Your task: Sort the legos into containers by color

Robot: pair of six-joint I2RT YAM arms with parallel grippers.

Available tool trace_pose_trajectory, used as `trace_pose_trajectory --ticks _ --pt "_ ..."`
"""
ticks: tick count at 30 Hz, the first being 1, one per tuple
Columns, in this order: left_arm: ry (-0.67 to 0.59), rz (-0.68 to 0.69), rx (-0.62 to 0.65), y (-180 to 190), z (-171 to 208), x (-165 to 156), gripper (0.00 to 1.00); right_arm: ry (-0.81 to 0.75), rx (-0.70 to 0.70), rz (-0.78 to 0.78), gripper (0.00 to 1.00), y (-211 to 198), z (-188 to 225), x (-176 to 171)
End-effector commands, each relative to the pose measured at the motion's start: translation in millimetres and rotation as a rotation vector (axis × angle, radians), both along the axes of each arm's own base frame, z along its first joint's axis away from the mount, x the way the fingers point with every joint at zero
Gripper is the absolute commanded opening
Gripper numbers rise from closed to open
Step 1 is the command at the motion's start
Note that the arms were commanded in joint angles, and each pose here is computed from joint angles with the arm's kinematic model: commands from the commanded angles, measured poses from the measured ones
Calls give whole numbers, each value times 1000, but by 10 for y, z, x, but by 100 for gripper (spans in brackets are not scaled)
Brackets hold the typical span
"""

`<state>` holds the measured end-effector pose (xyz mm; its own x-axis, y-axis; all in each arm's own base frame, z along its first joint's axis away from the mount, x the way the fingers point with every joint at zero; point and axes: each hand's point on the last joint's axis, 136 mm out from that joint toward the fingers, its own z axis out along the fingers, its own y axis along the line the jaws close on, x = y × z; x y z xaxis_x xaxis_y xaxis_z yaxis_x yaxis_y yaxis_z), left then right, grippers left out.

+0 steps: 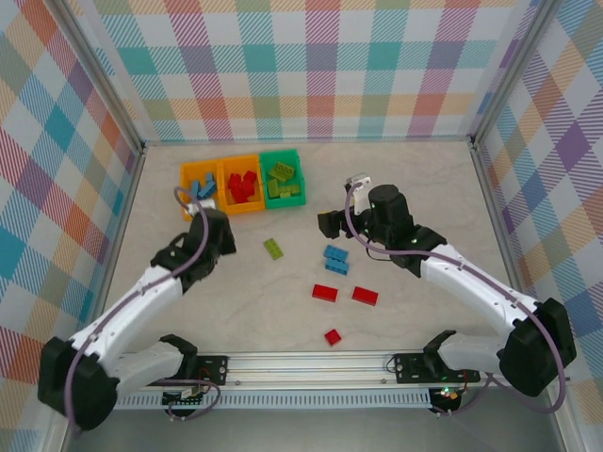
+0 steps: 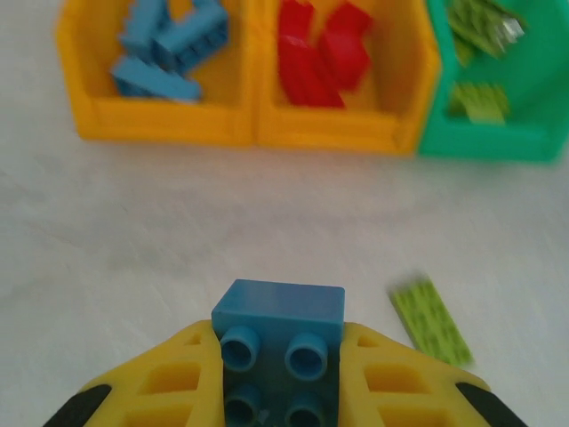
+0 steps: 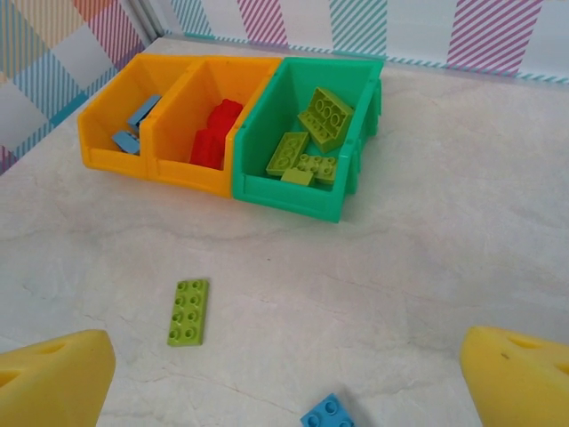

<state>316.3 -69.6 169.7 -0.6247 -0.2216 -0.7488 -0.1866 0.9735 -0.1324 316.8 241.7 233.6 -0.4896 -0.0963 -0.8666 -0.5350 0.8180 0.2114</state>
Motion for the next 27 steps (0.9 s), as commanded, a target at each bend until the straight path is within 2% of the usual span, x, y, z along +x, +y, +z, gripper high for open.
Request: trace_pose_trajectory --ticks 1,5,8,10,11,14,17,20,23,27 --pt "-128 53 -26 180 320 692 14 31 60 7 100 11 70 -78" --pt "-114 145 -40 499 193 1366 17 83 47 14 99 -7 -18 -153" --pt "-85 179 -32 670 93 1754 30 127 42 26 100 -27 -55 -246" --pt "-79 192 -24 753 64 1910 33 158 40 32 100 -44 -82 -316" --pt "-80 194 -22 787 78 1963 37 175 36 31 100 -62 -108 -350" --pt "-97 173 -14 793 187 2013 59 226 31 18 100 -117 -192 -436" --pt "-134 136 -62 703 413 1894 64 286 20 7 100 -137 -317 -492" --pt "-180 35 -126 412 747 1617 67 358 21 25 100 -60 -427 -523" --pt "-196 -139 -107 -61 1051 1156 69 406 4 64 100 141 -513 -530" --pt "-186 -429 17 -578 1174 346 71 429 -70 99 100 510 -680 -475"
